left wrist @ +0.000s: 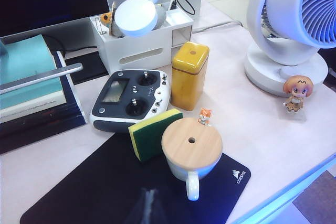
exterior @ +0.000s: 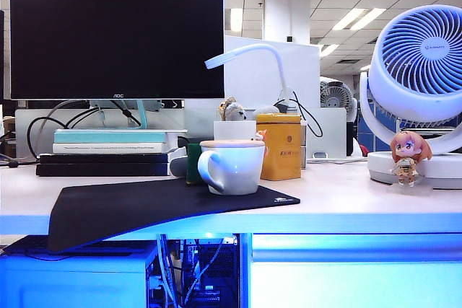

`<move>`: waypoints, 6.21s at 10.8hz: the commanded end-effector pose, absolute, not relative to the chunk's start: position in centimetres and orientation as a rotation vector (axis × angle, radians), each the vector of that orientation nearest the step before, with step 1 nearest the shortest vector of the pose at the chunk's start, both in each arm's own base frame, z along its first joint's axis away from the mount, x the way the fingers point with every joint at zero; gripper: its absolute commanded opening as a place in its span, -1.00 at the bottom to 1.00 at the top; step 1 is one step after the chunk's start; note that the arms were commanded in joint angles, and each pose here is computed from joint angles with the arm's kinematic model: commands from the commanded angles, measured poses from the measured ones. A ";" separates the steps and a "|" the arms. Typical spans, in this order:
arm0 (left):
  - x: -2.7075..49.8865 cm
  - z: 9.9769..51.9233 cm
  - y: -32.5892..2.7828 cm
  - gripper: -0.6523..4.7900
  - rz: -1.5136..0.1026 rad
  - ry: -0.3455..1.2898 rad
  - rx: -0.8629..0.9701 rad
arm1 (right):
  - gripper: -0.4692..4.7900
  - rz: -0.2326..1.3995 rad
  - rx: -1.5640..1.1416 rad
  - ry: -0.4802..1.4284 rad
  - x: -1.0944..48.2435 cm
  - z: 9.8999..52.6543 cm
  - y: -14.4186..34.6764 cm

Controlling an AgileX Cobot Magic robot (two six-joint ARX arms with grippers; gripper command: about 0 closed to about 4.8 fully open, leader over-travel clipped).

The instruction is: Open the drawer, place the cleaning sponge inside, then close the drawer.

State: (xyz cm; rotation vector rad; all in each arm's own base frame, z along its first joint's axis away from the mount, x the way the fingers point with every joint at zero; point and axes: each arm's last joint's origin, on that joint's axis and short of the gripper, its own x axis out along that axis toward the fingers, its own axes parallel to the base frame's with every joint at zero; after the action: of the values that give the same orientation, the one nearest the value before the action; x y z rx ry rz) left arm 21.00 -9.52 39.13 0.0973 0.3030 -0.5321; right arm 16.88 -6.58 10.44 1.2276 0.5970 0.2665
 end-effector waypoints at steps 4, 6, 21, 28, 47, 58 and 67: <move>20.9 39.3 -9.5 -0.78 -0.535 0.298 0.097 | 1.00 0.280 1.265 0.488 19.3 8.2 -8.0; 20.9 39.3 -9.5 -0.78 -0.535 0.298 0.097 | 1.00 0.277 1.284 0.467 20.1 7.4 -8.4; 20.9 39.2 -9.4 -0.78 -0.534 0.316 0.099 | 1.00 0.222 1.260 0.450 24.0 5.2 -10.5; 20.4 38.8 -9.8 -0.78 -0.708 0.362 0.075 | 1.00 0.274 1.218 0.442 25.3 5.6 -11.2; 18.8 37.4 -10.9 -0.78 -1.007 0.475 0.176 | 1.00 0.244 1.193 0.447 23.0 5.0 -10.0; 18.8 37.4 -11.0 -0.78 -1.013 0.461 0.197 | 1.00 0.328 1.189 0.446 26.7 4.2 -11.8; 18.8 37.4 -11.0 -0.78 -1.013 0.455 0.197 | 1.00 0.291 1.207 0.482 23.6 4.0 -10.3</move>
State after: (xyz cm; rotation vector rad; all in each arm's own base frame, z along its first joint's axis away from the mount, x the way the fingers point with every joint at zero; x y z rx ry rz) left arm 18.80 -10.95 37.08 0.1947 0.4832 -1.0063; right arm 23.65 -10.26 3.44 1.2406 0.5067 0.2716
